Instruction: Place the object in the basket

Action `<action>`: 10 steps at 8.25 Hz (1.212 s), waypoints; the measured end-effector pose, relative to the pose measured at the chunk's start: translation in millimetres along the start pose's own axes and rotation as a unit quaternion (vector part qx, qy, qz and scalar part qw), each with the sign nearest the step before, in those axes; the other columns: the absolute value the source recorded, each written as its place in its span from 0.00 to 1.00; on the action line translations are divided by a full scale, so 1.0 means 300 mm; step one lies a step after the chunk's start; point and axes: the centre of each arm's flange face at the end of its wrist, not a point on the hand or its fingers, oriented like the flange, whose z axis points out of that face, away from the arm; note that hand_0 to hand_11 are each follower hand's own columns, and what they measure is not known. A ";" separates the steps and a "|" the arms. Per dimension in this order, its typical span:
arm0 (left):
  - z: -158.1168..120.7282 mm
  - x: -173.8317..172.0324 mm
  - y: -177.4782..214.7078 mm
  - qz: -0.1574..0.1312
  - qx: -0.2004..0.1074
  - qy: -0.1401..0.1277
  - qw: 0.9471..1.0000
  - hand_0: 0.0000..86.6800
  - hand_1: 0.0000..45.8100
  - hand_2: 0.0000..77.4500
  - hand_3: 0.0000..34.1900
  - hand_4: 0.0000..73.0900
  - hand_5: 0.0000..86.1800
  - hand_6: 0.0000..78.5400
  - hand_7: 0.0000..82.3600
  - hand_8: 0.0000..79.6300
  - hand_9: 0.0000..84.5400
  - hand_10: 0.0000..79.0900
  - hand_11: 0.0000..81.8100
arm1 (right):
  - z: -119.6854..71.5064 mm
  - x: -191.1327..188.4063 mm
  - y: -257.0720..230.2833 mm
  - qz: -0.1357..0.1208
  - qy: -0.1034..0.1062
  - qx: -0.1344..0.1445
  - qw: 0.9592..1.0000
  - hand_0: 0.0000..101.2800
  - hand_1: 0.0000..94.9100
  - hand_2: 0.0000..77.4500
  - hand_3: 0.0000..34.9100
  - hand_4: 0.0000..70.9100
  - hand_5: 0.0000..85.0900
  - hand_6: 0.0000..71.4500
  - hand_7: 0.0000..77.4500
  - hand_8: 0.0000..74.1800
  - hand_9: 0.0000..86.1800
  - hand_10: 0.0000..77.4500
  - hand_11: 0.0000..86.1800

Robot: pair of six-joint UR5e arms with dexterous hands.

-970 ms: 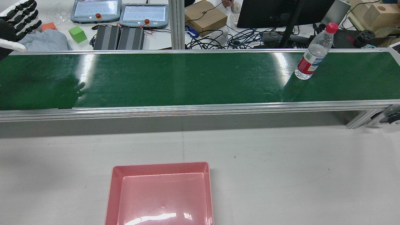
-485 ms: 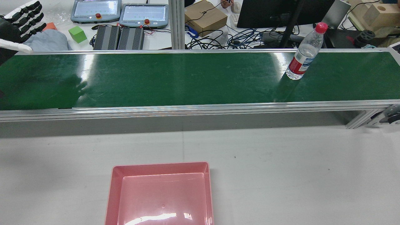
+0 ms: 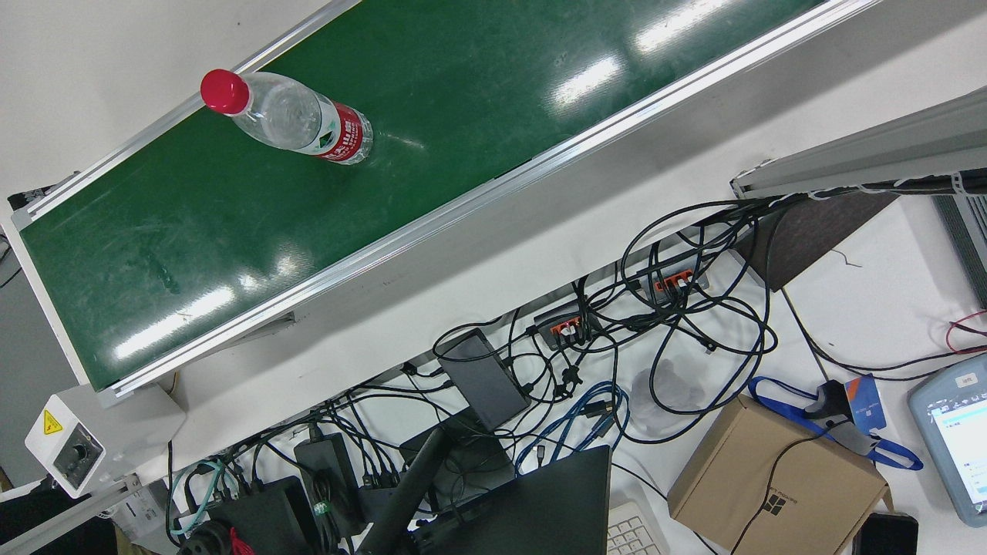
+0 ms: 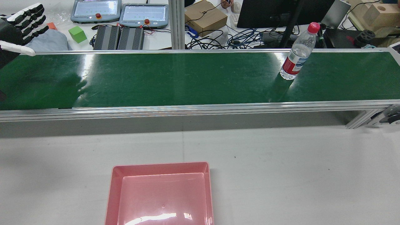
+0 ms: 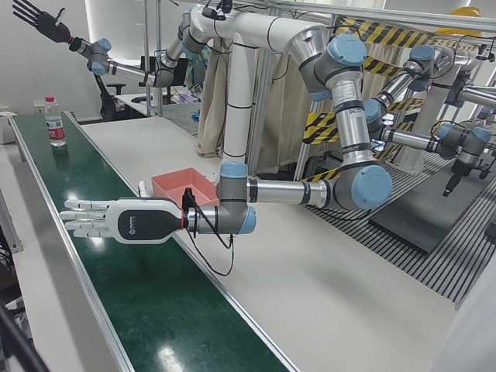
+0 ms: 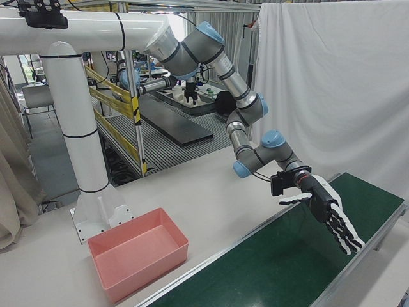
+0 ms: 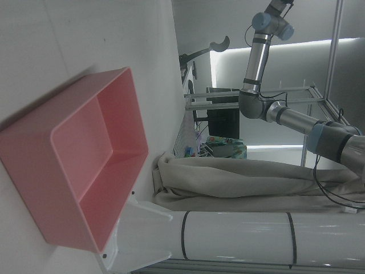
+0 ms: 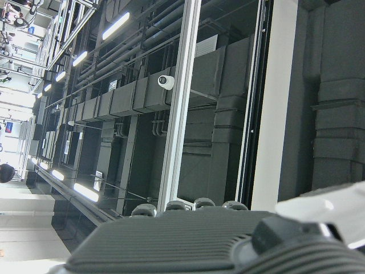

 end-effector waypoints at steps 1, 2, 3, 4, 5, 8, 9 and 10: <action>0.001 -0.006 0.000 0.000 0.000 -0.001 1.000 0.67 0.42 0.01 0.00 0.04 0.10 0.03 0.00 0.03 0.04 0.04 0.10 | 0.001 0.000 0.002 0.000 0.000 -0.001 1.000 0.00 0.00 0.01 0.00 0.01 0.00 0.00 0.01 0.00 0.00 0.01 0.00; 0.000 -0.007 -0.001 0.000 0.000 -0.002 1.000 0.67 0.42 0.01 0.00 0.04 0.10 0.03 0.00 0.03 0.04 0.04 0.10 | 0.001 -0.001 0.002 0.000 0.000 -0.001 1.000 0.00 0.00 0.01 0.01 0.01 0.00 0.00 0.01 0.00 0.00 0.01 0.00; -0.002 -0.008 -0.006 0.000 0.002 -0.002 1.000 0.67 0.42 0.01 0.00 0.01 0.10 0.01 0.00 0.00 0.02 0.04 0.08 | 0.001 -0.001 0.002 0.000 0.000 -0.001 1.000 0.00 0.00 0.01 0.01 0.01 0.00 0.00 0.01 0.00 0.00 0.01 0.00; -0.003 -0.009 -0.010 0.000 0.004 -0.002 1.000 0.67 0.42 0.01 0.00 0.01 0.10 0.01 0.00 0.00 0.02 0.04 0.08 | 0.001 -0.001 0.002 0.000 0.000 -0.001 1.000 0.00 0.00 0.01 0.01 0.01 0.00 0.00 0.01 0.00 0.00 0.01 0.00; -0.004 -0.009 -0.013 0.000 0.005 -0.002 1.000 0.66 0.37 0.01 0.00 0.01 0.10 0.03 0.00 0.00 0.02 0.04 0.08 | 0.001 0.000 0.001 0.000 0.000 0.000 1.000 0.00 0.00 0.01 0.01 0.01 0.00 0.00 0.01 0.00 0.00 0.01 0.00; -0.010 -0.013 -0.034 0.000 0.009 -0.003 1.000 0.65 0.37 0.01 0.00 0.01 0.10 0.03 0.00 0.00 0.02 0.04 0.08 | -0.001 0.000 -0.002 0.000 0.000 0.001 1.000 0.00 0.00 0.01 0.01 0.01 0.00 0.00 0.01 0.00 0.00 0.01 0.00; -0.012 -0.014 -0.039 0.000 0.010 -0.003 1.000 0.65 0.37 0.01 0.00 0.01 0.10 0.03 0.00 0.00 0.03 0.04 0.08 | -0.001 0.000 -0.002 0.000 0.000 0.001 1.000 0.00 0.00 0.01 0.00 0.01 0.00 0.00 0.01 0.00 0.00 0.01 0.00; -0.012 -0.013 -0.041 0.000 0.011 -0.003 1.000 0.65 0.37 0.01 0.00 0.01 0.10 0.03 0.01 0.00 0.03 0.04 0.08 | -0.001 0.000 -0.002 0.000 0.000 0.001 1.000 0.00 0.00 0.01 0.00 0.01 0.00 0.00 0.01 0.00 0.00 0.01 0.00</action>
